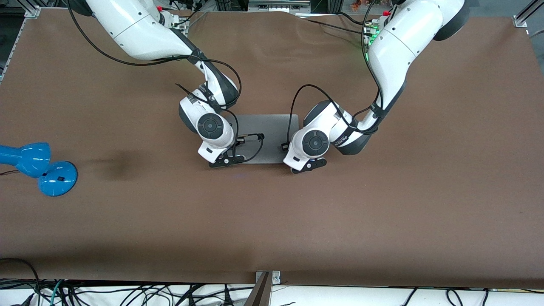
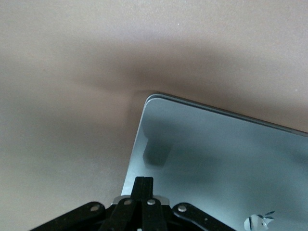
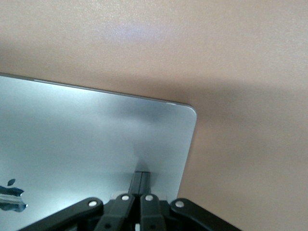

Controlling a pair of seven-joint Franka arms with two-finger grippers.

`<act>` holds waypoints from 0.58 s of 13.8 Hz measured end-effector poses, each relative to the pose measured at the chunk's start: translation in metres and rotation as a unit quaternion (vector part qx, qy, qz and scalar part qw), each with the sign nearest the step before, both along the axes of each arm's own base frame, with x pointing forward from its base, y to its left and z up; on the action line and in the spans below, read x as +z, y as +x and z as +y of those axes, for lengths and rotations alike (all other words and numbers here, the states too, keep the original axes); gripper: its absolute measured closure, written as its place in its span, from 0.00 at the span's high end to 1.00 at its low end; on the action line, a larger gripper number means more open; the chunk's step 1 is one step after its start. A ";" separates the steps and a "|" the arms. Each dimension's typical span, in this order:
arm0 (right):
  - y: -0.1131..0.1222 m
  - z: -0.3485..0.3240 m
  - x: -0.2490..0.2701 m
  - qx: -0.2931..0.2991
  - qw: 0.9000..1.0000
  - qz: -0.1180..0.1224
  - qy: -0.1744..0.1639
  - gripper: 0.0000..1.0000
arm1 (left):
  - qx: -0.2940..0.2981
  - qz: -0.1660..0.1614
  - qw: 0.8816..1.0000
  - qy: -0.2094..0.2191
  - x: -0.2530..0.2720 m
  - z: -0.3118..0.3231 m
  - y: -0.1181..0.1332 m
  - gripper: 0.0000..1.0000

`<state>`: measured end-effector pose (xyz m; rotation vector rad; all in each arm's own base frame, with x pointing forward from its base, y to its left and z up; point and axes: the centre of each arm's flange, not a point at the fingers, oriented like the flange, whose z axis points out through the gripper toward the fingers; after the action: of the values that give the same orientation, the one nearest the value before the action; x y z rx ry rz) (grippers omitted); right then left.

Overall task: Close laptop with both arms from behind
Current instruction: 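Press the closed lid flat with both grippers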

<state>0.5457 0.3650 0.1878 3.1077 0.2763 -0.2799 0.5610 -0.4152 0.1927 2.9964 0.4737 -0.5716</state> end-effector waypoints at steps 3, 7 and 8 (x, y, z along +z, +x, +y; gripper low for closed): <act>0.001 0.000 0.001 -0.001 1.000 -0.001 0.000 0.01 | 0.003 -0.002 1.000 -0.004 -0.007 -0.001 0.001 0.01; 0.023 -0.009 0.007 -0.014 1.000 -0.025 0.005 0.39 | 0.004 -0.001 1.000 -0.004 -0.010 0.000 0.001 0.01; 0.030 -0.013 0.012 -0.018 0.999 -0.030 0.005 0.48 | 0.004 -0.002 1.000 -0.004 -0.010 0.000 0.001 0.01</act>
<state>0.5761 0.3520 0.1994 3.1264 0.2217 -0.1860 0.5624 -0.4151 0.1830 2.9859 0.4829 -0.5664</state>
